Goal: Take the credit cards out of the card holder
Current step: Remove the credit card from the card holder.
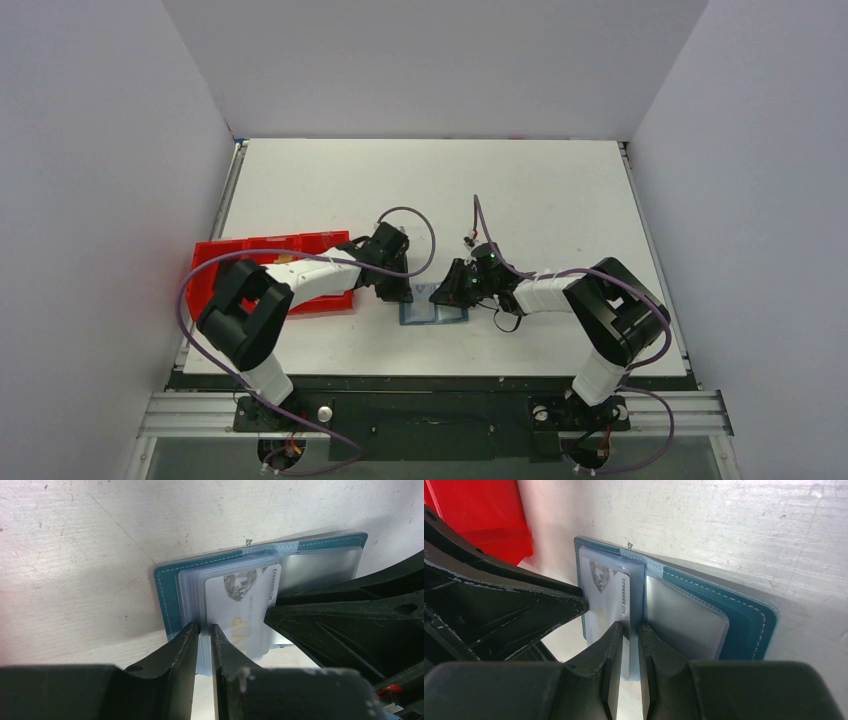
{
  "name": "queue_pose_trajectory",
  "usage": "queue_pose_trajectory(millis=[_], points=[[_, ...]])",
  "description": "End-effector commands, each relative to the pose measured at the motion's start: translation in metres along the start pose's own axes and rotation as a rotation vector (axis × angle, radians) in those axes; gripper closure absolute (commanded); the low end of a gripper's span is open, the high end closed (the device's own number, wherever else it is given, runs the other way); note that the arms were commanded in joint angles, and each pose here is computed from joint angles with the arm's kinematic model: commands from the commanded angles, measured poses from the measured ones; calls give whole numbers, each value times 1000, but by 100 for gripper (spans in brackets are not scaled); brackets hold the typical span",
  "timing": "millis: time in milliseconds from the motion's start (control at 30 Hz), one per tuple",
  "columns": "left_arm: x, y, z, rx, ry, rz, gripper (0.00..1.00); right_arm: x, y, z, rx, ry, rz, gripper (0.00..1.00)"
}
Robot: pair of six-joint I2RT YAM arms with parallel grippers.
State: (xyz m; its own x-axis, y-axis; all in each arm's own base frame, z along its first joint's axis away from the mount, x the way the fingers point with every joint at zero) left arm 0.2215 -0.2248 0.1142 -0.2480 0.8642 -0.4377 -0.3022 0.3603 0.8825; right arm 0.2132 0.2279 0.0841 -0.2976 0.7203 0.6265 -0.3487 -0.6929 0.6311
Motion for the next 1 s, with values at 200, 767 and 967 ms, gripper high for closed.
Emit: queue_pose_trajectory(millis=[200, 767, 967], points=[[1, -20, -8, 9, -5, 66, 88, 2, -5, -1, -25, -10, 76, 90], [6, -28, -21, 16, -6, 128, 100, 7, 4, 4, -55, 23, 72, 100], [16, -29, -20, 3, -6, 169, 100, 2, 9, 3, -58, 38, 19, 100]])
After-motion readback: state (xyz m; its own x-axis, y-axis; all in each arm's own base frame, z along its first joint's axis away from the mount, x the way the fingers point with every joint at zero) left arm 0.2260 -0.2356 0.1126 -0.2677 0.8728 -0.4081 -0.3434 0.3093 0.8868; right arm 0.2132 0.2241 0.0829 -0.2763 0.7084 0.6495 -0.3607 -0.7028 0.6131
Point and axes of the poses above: each gripper's point midway between its finger pads, its own y axis back along the fingers, its own x axis along the line the jaws close on, z = x × y, the point moved 10 cm from there along y, back along the fingers, and after that the axes turned 15 degrees about y, right-handed, at the moved point
